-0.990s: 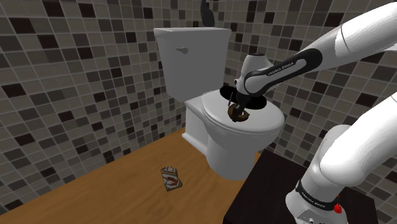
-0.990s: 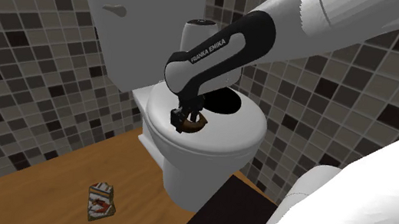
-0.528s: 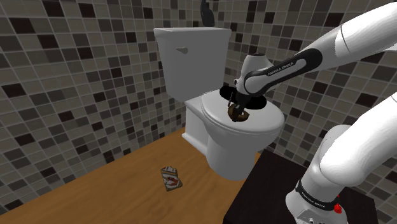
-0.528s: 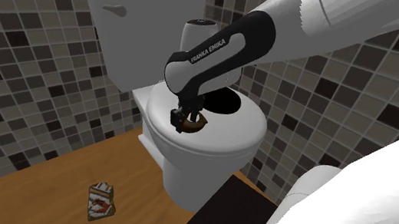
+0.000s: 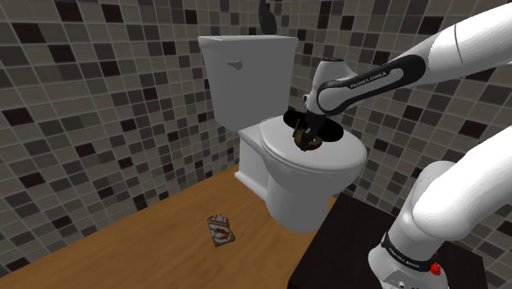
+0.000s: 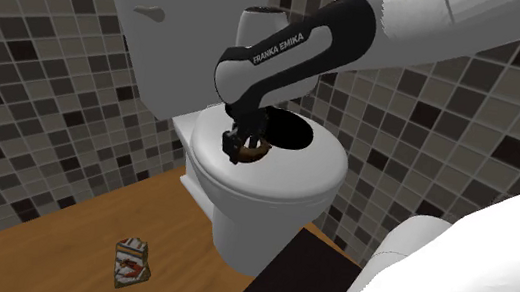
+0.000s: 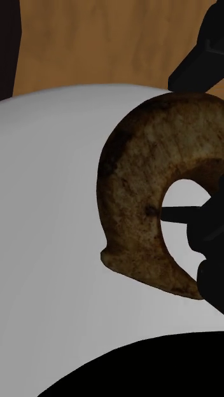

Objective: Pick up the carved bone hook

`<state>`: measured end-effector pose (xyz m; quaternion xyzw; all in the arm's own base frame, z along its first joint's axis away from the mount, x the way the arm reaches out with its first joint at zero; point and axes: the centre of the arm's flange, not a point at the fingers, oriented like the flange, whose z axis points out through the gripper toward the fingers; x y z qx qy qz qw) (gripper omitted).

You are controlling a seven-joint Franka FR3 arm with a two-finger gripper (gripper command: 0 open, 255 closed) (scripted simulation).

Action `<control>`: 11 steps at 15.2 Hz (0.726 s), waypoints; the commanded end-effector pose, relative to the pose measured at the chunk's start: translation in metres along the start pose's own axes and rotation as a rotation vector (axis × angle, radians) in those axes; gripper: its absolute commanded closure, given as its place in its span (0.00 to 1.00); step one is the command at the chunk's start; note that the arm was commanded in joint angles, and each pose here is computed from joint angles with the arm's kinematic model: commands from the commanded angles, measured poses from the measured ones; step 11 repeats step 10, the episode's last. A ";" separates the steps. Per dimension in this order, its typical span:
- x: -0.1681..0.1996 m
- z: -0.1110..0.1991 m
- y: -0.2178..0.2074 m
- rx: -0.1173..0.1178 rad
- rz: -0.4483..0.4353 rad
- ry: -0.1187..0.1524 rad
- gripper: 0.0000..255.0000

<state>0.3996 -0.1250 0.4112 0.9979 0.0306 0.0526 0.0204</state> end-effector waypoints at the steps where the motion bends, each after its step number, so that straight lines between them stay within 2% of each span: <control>1: 0.001 -0.011 0.002 0.000 0.000 0.000 1.00; 8: 0.005 -0.047 0.003 0.000 0.000 0.000 1.00; 11: 0.005 -0.048 0.003 0.000 0.000 0.000 1.00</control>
